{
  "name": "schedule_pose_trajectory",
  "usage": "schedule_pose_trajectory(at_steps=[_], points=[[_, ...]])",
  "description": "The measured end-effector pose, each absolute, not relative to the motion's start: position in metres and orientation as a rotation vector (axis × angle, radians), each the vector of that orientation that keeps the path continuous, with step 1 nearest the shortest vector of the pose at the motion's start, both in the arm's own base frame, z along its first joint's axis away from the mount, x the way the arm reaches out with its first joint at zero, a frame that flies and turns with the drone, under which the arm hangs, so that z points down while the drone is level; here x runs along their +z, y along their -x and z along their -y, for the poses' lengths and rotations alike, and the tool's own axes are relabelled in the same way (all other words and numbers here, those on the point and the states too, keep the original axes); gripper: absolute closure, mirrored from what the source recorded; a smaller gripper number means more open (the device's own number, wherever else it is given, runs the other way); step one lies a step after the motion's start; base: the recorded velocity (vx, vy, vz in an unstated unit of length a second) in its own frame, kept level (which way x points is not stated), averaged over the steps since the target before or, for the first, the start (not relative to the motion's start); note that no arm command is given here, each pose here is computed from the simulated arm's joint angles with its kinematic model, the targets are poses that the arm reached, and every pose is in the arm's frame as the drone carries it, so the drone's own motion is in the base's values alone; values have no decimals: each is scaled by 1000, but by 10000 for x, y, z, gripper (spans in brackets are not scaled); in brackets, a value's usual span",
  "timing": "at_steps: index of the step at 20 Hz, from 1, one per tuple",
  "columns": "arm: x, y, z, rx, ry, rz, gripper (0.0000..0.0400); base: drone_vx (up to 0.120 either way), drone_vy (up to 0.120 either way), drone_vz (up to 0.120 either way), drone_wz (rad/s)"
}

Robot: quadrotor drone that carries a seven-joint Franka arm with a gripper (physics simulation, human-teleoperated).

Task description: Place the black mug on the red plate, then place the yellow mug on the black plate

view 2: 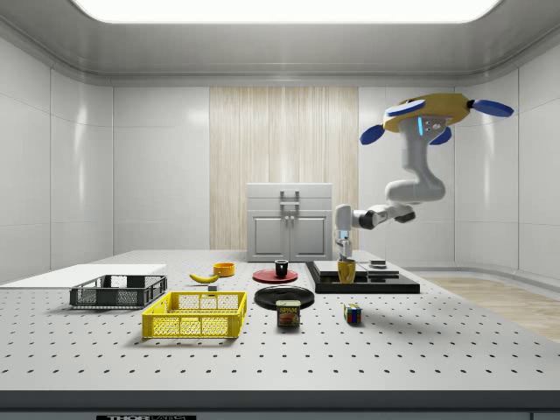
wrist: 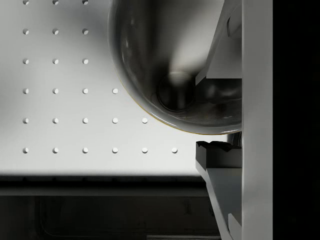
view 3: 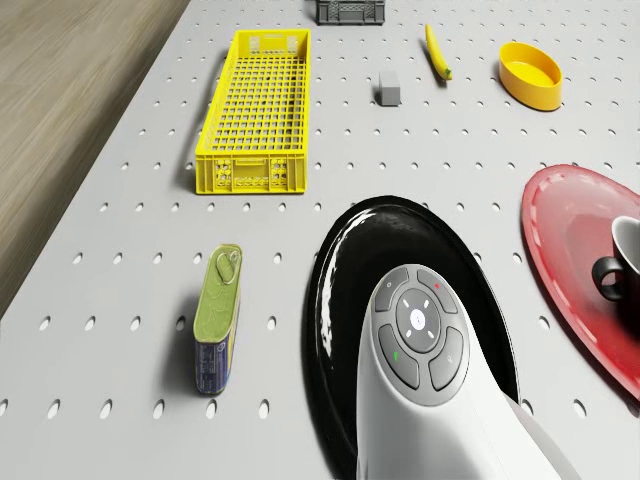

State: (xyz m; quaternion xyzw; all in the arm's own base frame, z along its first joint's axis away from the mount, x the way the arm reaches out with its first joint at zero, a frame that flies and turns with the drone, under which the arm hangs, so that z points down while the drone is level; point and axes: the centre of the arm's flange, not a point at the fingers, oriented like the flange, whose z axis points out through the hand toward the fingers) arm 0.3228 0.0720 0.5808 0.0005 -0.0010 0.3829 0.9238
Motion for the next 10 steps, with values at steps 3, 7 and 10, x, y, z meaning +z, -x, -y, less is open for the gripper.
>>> schedule_pose_trajectory(at_steps=[3,7,10], points=[[5808,-3228,-720,786,-1,2,290,120,-120,0,0],[5808,-3228,-720,786,-1,2,290,120,-120,0,0],[5808,-3228,-720,786,-1,2,290,120,-120,0,0]])
